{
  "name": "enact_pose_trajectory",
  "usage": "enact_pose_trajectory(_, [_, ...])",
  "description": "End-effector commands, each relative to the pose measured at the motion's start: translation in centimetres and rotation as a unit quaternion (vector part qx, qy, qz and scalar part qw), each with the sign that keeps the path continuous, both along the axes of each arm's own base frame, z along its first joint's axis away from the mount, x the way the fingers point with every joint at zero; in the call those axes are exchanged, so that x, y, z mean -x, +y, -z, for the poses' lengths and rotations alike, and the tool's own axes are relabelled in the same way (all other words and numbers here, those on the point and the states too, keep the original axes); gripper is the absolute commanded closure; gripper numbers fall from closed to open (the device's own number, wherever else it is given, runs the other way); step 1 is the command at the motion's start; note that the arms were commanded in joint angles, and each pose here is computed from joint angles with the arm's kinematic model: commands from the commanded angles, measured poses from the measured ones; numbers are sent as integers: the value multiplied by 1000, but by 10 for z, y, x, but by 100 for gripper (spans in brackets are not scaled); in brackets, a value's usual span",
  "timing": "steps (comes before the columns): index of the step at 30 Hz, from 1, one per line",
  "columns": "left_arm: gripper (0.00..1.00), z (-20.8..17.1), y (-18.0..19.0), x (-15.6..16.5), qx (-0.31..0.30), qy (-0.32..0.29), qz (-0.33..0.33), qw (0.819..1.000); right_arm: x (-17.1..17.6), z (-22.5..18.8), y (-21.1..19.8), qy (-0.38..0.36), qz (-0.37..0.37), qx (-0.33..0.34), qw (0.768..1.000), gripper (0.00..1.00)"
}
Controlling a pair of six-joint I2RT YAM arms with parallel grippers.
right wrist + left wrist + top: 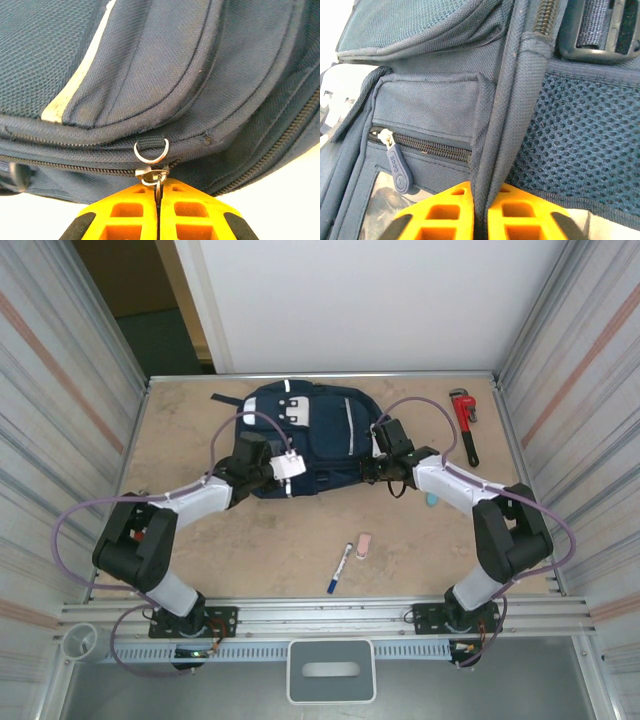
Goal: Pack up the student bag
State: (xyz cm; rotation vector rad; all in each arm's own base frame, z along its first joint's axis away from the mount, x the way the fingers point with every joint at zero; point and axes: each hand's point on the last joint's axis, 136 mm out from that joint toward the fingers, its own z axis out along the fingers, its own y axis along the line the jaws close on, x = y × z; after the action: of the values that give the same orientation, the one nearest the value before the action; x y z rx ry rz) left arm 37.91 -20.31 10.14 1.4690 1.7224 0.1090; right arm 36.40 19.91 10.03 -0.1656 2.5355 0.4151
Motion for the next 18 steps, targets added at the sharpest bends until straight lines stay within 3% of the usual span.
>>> enact_pose_trajectory(1, [66, -23, 20, -1, 20, 3, -48, 999, 8, -23, 19, -20, -31, -46, 998, 100])
enact_pose_trajectory(5, [44, -63, -21, 34, 135, 12, 38, 990, 20, -49, 45, -47, -79, -88, 992, 100])
enact_pose_trajectory(7, [39, -73, -41, 49, 148, -1, 78, 986, 25, -61, 53, -58, -94, -104, 988, 100])
enact_pose_trajectory(11, [37, -69, -72, 59, 120, -12, 120, 985, 33, -80, 63, -70, -111, -131, 983, 100])
enact_pose_trajectory(18, [40, -53, -98, 33, 72, -35, 115, 990, 44, -99, 79, -72, -141, -165, 974, 100])
